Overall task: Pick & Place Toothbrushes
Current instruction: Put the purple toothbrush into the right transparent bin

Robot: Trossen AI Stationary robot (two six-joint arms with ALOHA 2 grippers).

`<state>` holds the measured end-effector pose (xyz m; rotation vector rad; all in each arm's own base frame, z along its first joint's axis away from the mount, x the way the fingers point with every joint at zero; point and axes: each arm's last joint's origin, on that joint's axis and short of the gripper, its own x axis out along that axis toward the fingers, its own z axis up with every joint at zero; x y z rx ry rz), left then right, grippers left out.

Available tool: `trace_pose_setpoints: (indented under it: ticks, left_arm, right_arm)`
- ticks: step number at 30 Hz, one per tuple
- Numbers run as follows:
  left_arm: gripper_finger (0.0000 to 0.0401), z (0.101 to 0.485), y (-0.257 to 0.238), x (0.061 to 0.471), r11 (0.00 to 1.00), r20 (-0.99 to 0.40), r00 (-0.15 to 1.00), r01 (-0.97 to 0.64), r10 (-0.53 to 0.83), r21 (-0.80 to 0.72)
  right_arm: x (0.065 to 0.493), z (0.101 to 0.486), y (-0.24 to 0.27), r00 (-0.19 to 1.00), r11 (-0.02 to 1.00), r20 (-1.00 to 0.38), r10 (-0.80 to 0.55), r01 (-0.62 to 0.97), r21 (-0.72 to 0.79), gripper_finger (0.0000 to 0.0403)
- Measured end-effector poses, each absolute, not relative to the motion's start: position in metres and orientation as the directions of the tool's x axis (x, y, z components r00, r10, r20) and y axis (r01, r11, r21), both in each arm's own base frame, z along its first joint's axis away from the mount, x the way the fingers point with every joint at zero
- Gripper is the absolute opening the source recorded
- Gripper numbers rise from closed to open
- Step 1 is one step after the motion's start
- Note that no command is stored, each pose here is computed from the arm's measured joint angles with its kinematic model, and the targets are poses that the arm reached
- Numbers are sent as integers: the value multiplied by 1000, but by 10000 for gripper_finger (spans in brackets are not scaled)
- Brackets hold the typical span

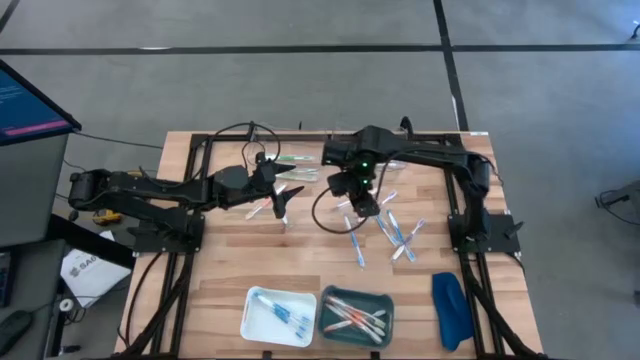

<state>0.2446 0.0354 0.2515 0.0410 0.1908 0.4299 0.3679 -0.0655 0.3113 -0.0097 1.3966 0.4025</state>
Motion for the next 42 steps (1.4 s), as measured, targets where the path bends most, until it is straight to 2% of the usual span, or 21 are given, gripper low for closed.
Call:
trace_pose_setpoints:
  ticks: [6,15,22,28,42]
  left_arm:
    - [301,251,35,245,909,-175,891,-410,418,80]
    - [301,252,35,245,908,-170,892,-411,418,77]
    - [301,253,35,245,908,-163,894,-412,418,74]
    - [301,253,35,245,908,-159,894,-413,419,72]
    - [301,253,35,245,908,-157,894,-413,419,72]
  right_arm:
    - [338,305,-60,209,950,-945,250,-241,198,169]
    - [283,266,-63,300,975,-929,217,-116,190,173]
    - [257,227,-68,229,972,-947,226,7,233,170]
    - [256,206,-61,162,958,-955,247,105,266,170]
    - [274,171,-46,71,958,-960,271,81,277,165]
